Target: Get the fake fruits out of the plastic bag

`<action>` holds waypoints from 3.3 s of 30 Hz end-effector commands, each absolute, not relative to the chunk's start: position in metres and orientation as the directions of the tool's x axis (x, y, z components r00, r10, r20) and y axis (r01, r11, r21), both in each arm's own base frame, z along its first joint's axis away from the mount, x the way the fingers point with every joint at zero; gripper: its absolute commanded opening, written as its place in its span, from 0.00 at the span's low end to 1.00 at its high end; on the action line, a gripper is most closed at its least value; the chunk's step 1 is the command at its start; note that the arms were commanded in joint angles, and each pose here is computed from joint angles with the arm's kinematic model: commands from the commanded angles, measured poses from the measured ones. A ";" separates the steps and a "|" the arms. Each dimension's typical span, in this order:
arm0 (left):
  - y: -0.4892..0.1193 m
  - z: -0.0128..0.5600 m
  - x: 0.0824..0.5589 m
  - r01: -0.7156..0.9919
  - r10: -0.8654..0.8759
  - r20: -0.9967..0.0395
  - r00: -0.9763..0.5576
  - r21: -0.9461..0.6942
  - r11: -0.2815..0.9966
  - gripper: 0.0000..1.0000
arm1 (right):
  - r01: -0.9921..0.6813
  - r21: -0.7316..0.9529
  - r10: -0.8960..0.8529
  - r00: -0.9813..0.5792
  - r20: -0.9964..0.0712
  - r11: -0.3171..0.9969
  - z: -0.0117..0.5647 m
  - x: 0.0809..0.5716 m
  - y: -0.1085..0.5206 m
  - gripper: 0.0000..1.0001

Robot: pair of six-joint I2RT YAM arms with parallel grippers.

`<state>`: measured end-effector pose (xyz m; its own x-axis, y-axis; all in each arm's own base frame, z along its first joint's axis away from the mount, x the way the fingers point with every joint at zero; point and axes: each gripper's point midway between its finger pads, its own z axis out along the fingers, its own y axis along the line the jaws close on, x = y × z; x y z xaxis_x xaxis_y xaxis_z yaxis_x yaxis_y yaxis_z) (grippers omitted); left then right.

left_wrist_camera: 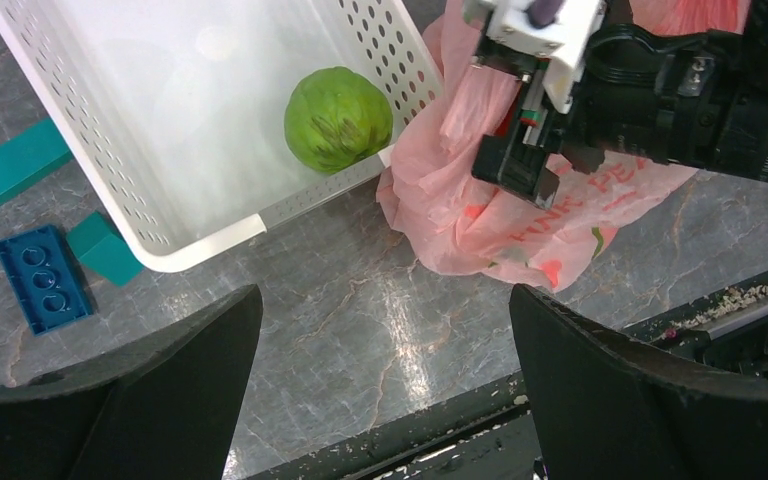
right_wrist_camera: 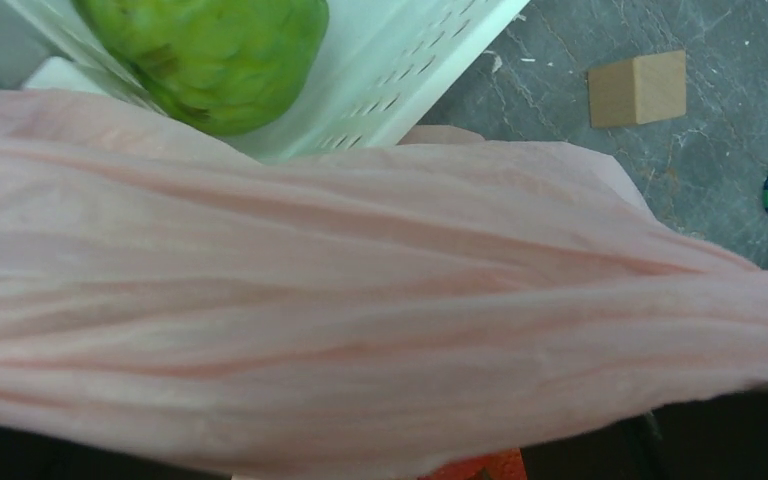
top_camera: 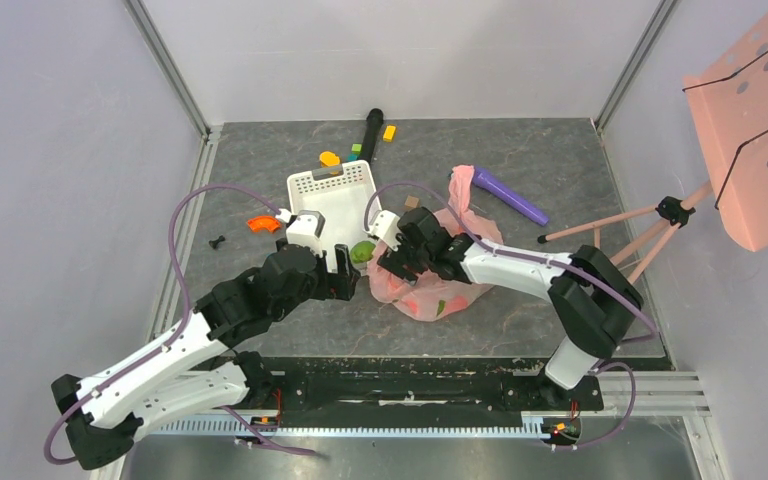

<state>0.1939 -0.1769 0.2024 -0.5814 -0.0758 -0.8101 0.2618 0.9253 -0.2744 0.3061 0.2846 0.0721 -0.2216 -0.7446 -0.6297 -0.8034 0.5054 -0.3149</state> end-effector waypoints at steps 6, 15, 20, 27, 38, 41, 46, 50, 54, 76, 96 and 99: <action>-0.177 0.206 0.196 0.293 -0.062 -0.822 -0.567 -0.271 0.917 1.00 | -0.788 -0.406 -0.808 -0.188 -0.558 0.464 0.063 0.333 0.292 0.85; -0.170 0.205 0.194 0.282 -0.075 -0.821 -0.566 -0.278 0.918 1.00 | -0.783 -0.385 -0.811 -0.246 -0.530 0.489 0.043 0.334 0.289 0.74; -0.170 0.206 0.195 0.281 -0.080 -0.819 -0.568 -0.284 0.917 1.00 | -0.761 -0.373 -0.781 -0.267 -0.565 0.530 0.060 0.329 0.283 0.50; -0.173 0.206 0.195 0.286 -0.084 -0.817 -0.570 -0.293 0.912 1.00 | -0.777 -0.302 -0.732 -0.279 -0.621 0.552 0.095 0.308 0.280 0.44; -0.177 0.208 0.195 0.292 -0.094 -0.813 -0.574 -0.311 0.904 1.00 | -0.766 -0.238 -0.699 -0.351 -0.623 0.597 0.128 0.271 0.249 0.47; -0.184 0.210 0.194 0.317 -0.093 -0.810 -0.579 -0.329 0.889 1.00 | -0.762 -0.208 -0.684 -0.382 -0.621 0.614 0.125 0.261 0.243 0.48; -0.222 0.225 0.178 0.474 -0.085 -0.796 -0.599 -0.439 0.763 1.00 | -0.740 -0.096 -0.596 -0.449 -0.666 0.666 0.108 0.242 0.243 0.48; -0.253 0.228 0.162 0.578 -0.073 -0.778 -0.624 -0.522 0.627 1.00 | -0.706 0.000 -0.496 -0.498 -0.711 0.708 0.102 0.235 0.250 0.48; -0.269 0.220 0.157 0.615 -0.060 -0.773 -0.631 -0.547 0.568 1.00 | -0.678 0.057 -0.420 -0.517 -0.746 0.733 0.109 0.237 0.259 0.49; -0.295 0.175 0.191 0.553 -0.024 -0.782 -0.623 -0.461 0.694 0.17 | -0.735 0.133 -0.448 -0.535 -0.716 0.665 0.098 0.214 0.263 0.54; -0.241 0.110 0.206 0.327 -0.042 -0.724 -0.688 -0.361 0.873 0.02 | -0.681 0.055 -0.408 -0.498 -0.765 0.730 0.120 0.208 0.224 0.64; -0.240 0.102 0.204 0.328 -0.024 -0.713 -0.701 -0.352 0.877 0.02 | -0.681 0.055 -0.435 -0.526 -0.731 0.730 0.101 0.202 0.220 0.64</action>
<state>0.1950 -0.2686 0.1312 -0.6898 -0.0382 -0.7230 0.4238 0.7883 -0.4460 0.2075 0.2442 0.1258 -0.4821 -0.3770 -0.7908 -0.7151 0.6908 0.1066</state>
